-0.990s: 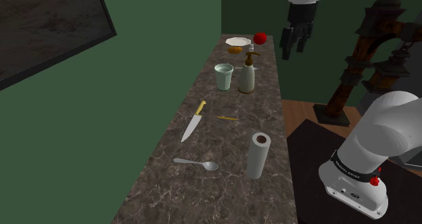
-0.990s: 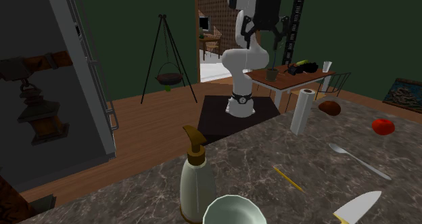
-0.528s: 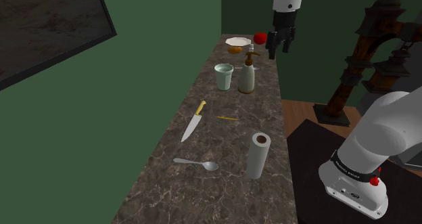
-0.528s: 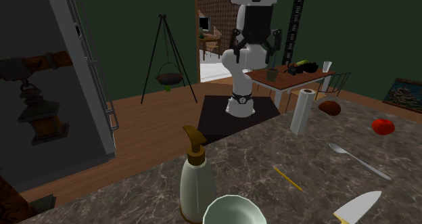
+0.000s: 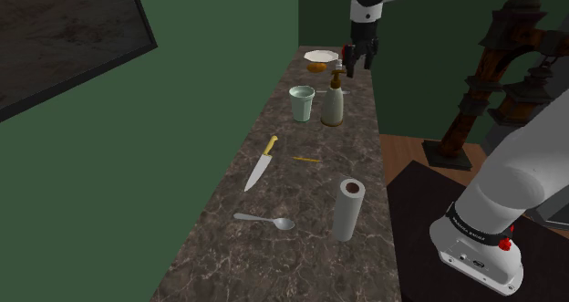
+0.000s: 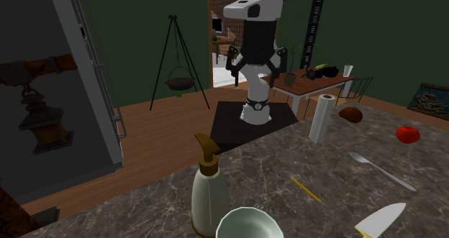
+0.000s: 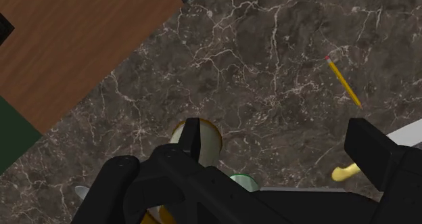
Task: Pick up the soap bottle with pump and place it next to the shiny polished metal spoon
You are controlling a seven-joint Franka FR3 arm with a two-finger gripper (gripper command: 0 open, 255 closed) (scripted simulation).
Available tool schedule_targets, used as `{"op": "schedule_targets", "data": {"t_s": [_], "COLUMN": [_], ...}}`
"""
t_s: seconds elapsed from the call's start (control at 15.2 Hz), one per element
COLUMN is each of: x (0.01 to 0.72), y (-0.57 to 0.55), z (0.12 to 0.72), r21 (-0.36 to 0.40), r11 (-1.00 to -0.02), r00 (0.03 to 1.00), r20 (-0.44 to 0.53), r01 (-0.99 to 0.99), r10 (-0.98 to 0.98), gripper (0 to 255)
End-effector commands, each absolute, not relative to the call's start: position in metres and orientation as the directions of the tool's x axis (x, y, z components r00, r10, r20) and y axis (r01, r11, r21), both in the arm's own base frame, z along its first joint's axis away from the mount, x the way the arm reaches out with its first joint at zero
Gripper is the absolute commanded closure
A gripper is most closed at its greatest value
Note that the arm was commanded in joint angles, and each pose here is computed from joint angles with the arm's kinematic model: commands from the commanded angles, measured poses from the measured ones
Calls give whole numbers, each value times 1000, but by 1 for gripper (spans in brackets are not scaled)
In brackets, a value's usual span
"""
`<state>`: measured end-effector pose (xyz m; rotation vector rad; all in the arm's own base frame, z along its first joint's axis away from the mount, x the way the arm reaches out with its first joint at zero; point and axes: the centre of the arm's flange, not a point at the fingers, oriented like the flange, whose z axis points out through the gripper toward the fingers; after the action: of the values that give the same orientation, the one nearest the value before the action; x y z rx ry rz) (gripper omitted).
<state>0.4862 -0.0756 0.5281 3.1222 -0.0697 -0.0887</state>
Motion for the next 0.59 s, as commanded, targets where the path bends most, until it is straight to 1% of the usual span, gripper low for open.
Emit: {"op": "schedule_targets", "data": {"t_s": [0.0,0.53], "x": [508,594], "y": [-89,-138], "z": [519,486], "r21": [21,28], "r11": [-999,-998], "r00": [997,997], "r20": [-54,-47], "r01": [-46,-55], "r10": [-47,-56], "gripper": [0,0]}}
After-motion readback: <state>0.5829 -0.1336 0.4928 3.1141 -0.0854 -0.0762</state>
